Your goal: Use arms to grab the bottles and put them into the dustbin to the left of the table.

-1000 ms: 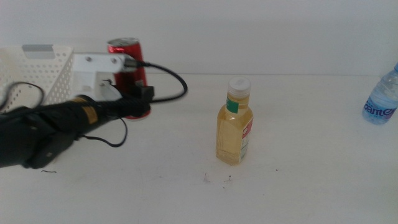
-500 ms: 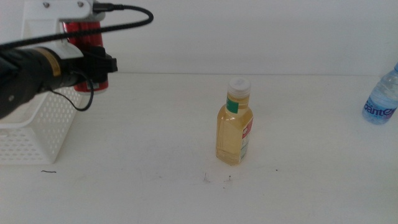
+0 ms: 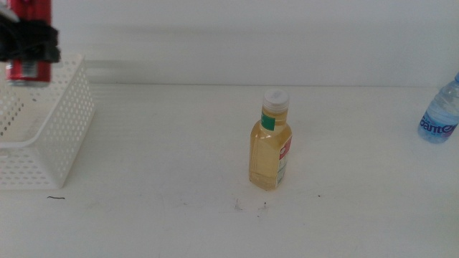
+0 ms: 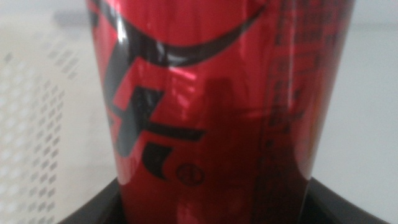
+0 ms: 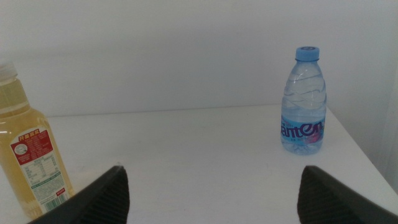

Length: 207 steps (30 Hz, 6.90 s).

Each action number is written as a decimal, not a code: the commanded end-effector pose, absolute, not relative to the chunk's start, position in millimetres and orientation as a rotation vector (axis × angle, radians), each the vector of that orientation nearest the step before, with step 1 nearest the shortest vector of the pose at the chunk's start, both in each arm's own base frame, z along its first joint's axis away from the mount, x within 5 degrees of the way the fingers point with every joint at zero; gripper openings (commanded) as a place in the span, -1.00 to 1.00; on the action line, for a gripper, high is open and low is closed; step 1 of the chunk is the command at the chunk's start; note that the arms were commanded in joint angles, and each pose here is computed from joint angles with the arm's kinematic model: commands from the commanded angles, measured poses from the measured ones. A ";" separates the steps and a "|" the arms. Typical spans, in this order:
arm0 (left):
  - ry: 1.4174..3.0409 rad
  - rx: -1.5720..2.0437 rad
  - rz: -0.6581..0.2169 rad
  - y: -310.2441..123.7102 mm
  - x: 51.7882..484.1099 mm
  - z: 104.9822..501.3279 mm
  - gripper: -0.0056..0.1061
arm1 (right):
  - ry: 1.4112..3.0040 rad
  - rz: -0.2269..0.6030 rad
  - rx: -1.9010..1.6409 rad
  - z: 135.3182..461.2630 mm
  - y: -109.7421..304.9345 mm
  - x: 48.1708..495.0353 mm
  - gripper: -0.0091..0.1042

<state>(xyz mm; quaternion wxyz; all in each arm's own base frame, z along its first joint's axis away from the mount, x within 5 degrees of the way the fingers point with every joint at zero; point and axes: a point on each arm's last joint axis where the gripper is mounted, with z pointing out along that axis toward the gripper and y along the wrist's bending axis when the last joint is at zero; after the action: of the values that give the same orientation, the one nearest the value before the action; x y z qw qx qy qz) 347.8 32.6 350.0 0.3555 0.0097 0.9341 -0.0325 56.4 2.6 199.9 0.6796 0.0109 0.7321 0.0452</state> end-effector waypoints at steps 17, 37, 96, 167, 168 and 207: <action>2.638 -0.083 0.012 124.8 404.4 297.0 -0.88 | 1.641 0.090 0.018 198.9 2.3 56.2 0.74; 2.692 -0.063 0.082 117.3 430.2 251.1 0.78 | 1.641 0.090 0.018 198.9 2.3 56.2 0.74; 1.623 0.575 -0.543 -115.4 152.3 172.2 0.78 | 1.641 0.090 0.018 198.9 2.3 56.2 0.74; 1.669 0.520 -0.663 -257.8 310.5 137.7 -0.83 | 1.641 0.090 0.018 198.9 2.3 56.2 0.74; 1.687 0.540 -0.638 -257.1 309.5 144.8 -0.86 | 1.641 0.090 0.018 198.9 2.3 56.2 0.74; 2.502 0.199 -0.145 69.7 375.7 392.6 -0.87 | 1.641 0.090 0.018 198.9 2.3 56.2 0.74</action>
<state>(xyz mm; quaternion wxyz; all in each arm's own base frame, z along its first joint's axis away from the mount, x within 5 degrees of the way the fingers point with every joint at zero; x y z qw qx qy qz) 370.6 60.2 392.1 0.2938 0.0843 0.9513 -0.0409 56.4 2.6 199.9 0.6796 0.0109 0.7321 0.0452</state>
